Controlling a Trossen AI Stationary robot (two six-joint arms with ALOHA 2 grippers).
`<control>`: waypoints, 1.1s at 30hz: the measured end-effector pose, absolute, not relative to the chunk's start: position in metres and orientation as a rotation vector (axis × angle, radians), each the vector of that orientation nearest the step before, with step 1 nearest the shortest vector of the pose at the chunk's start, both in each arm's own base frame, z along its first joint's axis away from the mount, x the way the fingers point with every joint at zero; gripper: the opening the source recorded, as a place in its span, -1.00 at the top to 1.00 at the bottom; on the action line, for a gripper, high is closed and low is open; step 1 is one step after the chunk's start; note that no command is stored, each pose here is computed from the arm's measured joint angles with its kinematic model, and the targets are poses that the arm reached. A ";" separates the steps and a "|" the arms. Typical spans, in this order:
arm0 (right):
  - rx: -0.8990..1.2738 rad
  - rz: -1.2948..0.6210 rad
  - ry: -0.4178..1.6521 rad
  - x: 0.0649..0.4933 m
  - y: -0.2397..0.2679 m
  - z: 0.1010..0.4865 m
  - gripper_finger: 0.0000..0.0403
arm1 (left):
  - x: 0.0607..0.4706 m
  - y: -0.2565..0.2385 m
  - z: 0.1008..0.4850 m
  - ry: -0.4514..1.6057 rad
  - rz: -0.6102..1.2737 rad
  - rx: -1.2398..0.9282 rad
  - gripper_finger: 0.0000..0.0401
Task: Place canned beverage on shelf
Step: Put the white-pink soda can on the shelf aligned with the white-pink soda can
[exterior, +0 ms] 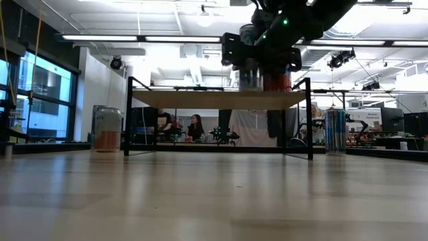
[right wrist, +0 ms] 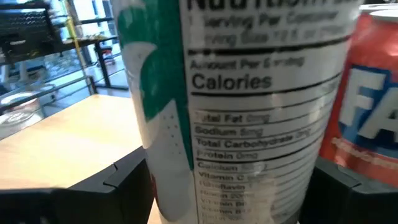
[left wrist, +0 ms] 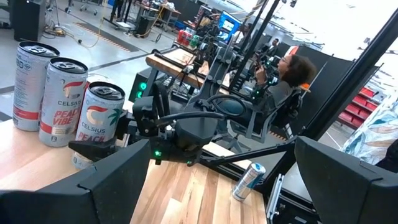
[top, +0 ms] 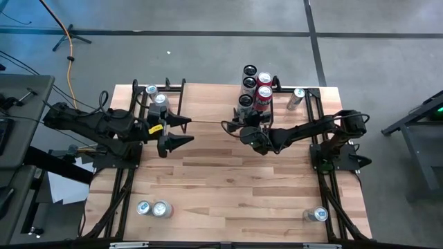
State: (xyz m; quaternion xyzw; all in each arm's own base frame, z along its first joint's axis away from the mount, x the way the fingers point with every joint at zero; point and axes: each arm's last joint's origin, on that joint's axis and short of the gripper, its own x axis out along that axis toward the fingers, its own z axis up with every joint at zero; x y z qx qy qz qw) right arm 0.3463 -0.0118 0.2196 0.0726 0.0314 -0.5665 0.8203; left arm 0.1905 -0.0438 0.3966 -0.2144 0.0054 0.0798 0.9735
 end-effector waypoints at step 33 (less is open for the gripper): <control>0.120 -1.159 0.141 0.346 -0.040 0.222 -0.53 | 0.190 -0.043 0.397 0.007 0.174 -0.427 -0.80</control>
